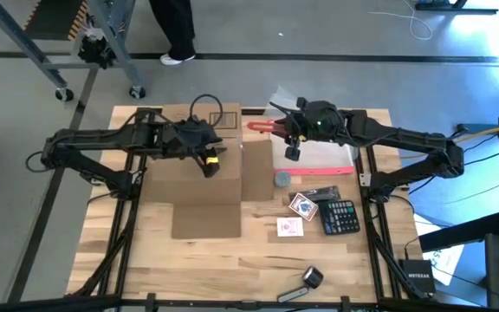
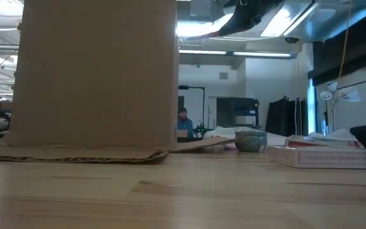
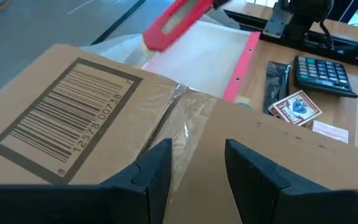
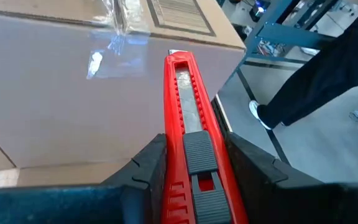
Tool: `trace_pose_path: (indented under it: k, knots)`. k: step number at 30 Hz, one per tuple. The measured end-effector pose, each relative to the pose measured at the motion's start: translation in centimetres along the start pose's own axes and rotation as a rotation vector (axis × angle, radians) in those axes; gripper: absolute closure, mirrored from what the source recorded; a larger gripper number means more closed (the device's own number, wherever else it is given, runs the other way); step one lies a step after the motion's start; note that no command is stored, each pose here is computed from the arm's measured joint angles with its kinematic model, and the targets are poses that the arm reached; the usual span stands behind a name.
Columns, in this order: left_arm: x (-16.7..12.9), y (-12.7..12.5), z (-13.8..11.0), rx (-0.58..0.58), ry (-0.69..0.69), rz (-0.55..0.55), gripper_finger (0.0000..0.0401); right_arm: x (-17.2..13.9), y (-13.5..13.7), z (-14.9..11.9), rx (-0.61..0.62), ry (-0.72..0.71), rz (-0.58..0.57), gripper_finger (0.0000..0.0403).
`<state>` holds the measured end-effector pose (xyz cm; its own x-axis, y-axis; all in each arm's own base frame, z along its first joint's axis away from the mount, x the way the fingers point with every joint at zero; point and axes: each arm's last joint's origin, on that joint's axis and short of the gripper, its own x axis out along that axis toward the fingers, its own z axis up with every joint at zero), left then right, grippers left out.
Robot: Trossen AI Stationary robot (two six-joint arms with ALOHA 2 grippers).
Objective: Unpack boxes
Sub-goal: Break down box until it is fully flat
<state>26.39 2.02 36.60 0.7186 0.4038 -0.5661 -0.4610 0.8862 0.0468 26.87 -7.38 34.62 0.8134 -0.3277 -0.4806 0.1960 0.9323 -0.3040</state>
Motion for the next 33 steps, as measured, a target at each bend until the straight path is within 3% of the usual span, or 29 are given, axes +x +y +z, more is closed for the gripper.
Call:
trace_pose_path:
  k: [11,33]
  knots:
    - [0.1,0.0,-0.1,-0.003,0.005,0.001,0.0261,1.8,0.3,0.0,0.000,-0.011,0.018,0.0267]
    - [0.1,0.0,-0.1,0.023,0.012,0.003,0.0261,1.5,0.2,-0.1,-0.002,0.014,-0.012,0.0267]
